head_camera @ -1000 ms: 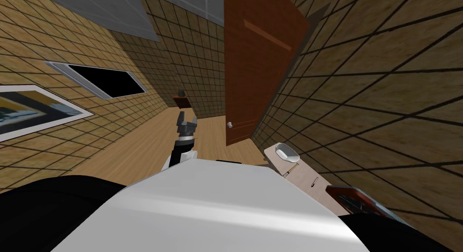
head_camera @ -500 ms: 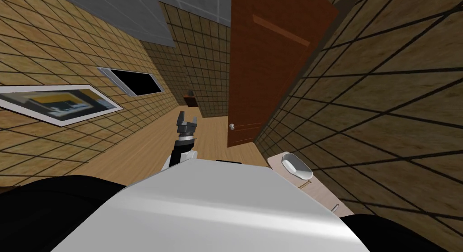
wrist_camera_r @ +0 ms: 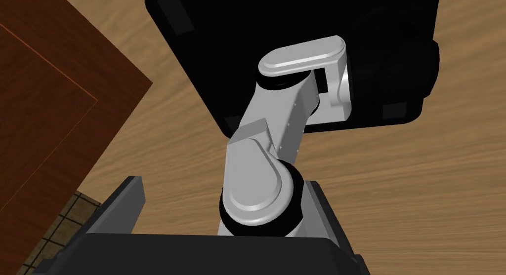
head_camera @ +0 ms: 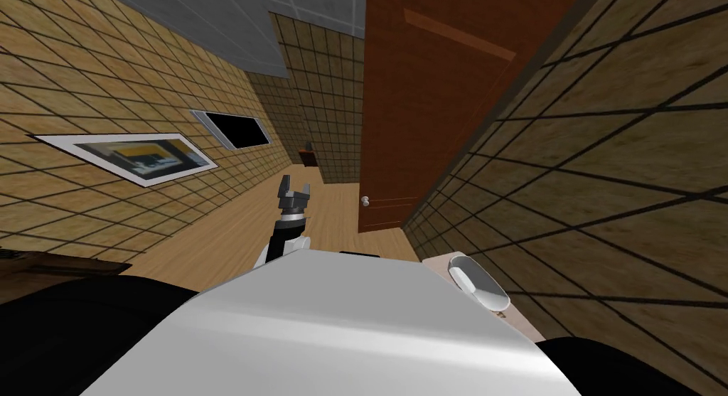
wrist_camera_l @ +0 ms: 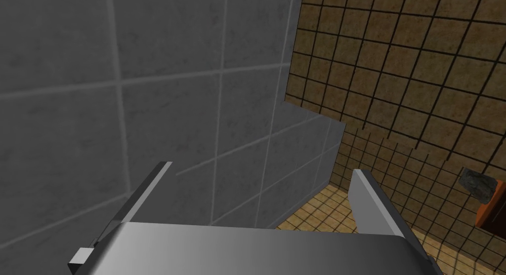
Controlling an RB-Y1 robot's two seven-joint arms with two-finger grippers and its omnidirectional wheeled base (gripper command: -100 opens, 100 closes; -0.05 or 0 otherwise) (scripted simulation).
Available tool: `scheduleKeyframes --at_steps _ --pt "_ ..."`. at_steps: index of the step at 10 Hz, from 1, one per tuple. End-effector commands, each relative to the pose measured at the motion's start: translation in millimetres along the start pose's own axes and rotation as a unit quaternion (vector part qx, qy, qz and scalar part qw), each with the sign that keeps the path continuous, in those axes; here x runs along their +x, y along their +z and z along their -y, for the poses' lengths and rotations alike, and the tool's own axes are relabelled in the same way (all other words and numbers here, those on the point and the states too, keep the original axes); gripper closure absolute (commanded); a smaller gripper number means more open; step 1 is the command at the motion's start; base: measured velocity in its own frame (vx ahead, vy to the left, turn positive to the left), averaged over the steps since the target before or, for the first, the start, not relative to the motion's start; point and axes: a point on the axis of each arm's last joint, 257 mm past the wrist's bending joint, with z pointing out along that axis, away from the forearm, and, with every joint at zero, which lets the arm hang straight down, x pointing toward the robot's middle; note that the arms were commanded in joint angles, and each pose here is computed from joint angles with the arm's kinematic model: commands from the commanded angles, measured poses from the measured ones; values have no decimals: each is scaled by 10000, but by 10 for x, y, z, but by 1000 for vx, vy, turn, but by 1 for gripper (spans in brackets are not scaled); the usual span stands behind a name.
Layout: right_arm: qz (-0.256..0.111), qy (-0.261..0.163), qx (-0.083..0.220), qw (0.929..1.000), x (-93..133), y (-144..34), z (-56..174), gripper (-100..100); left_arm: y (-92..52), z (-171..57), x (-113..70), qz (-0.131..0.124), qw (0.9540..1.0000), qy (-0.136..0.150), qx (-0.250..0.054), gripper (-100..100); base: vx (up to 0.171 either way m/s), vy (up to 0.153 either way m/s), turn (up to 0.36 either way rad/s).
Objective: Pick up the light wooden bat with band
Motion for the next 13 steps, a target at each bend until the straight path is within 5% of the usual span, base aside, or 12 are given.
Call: scheduleKeyframes --at_steps 1,4,6,9,12,13 --pt "-332 -316 -212 9987 301 -131 -186 -100 0 0 0 0 10000 0 0 0 85 -119 242" --pt "-603 -625 -393 9954 535 -245 -335 -100 0 0 0 0 10000 0 1 0 49 -123 179" --pt "-1049 -1024 -661 9870 931 -472 -539 -100 0 0 0 0 10000 0 0 0 57 -169 250" --pt "-1390 -1441 -885 9757 1241 -672 -663 -100 0 0 0 0 10000 1 0 0 57 -158 149" --pt "-1611 -1674 -1007 9674 1442 -811 -714 -100 0 0 0 0 10000 0 0 0 28 -131 139" --pt "-1538 -1621 -981 9698 1373 -773 -696 -100 0 0 0 0 10000 0 0 0 9 -67 39"
